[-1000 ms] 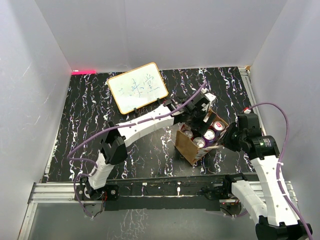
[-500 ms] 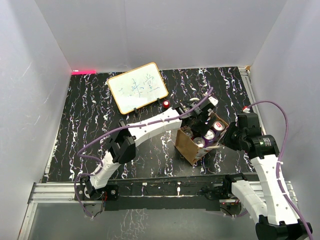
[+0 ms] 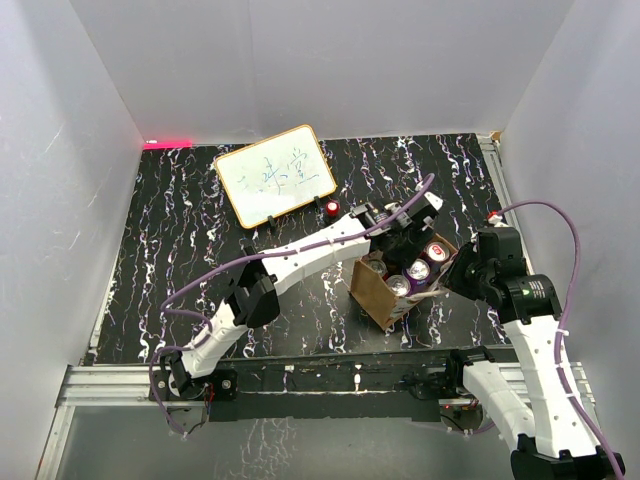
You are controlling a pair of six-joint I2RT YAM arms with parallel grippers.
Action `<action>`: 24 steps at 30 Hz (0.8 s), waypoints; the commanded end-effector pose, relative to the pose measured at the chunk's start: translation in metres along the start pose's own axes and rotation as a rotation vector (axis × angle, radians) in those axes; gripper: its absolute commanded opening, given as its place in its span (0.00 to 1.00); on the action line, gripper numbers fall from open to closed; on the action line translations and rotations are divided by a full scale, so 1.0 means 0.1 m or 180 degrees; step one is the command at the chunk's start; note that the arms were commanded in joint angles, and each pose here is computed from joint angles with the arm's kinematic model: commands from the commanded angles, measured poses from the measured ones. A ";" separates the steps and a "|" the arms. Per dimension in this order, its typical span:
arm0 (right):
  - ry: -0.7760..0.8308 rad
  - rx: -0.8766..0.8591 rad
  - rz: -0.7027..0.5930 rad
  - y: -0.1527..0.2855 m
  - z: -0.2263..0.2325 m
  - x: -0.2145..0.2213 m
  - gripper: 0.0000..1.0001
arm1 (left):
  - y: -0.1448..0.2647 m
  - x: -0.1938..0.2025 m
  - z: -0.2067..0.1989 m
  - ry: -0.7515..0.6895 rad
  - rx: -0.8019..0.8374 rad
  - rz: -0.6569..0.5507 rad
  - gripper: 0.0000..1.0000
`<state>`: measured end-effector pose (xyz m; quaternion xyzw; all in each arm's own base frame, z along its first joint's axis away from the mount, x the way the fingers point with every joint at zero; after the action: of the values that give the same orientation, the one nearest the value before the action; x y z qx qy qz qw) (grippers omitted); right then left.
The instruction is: Take the beverage out of the canvas bag
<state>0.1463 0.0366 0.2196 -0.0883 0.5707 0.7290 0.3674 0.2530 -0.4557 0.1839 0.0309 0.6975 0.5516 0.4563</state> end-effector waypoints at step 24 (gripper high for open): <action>0.0023 -0.0127 -0.0185 -0.01 0.06 -0.10 0.26 | 2.33 -0.98 0.49 0.0664 0.0133 -0.1828 0.00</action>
<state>0.1455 0.0371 0.2205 -0.0919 0.5671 0.7303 0.3696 0.2399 -0.4369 0.2323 0.0137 0.7119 0.5437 0.4442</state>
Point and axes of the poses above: each gripper's point midway between its finger pads, its own y axis back along the fingers, its own z axis along the line the jaws close on, x = y × z, the point moved 5 cm from there along y, back along the fingers
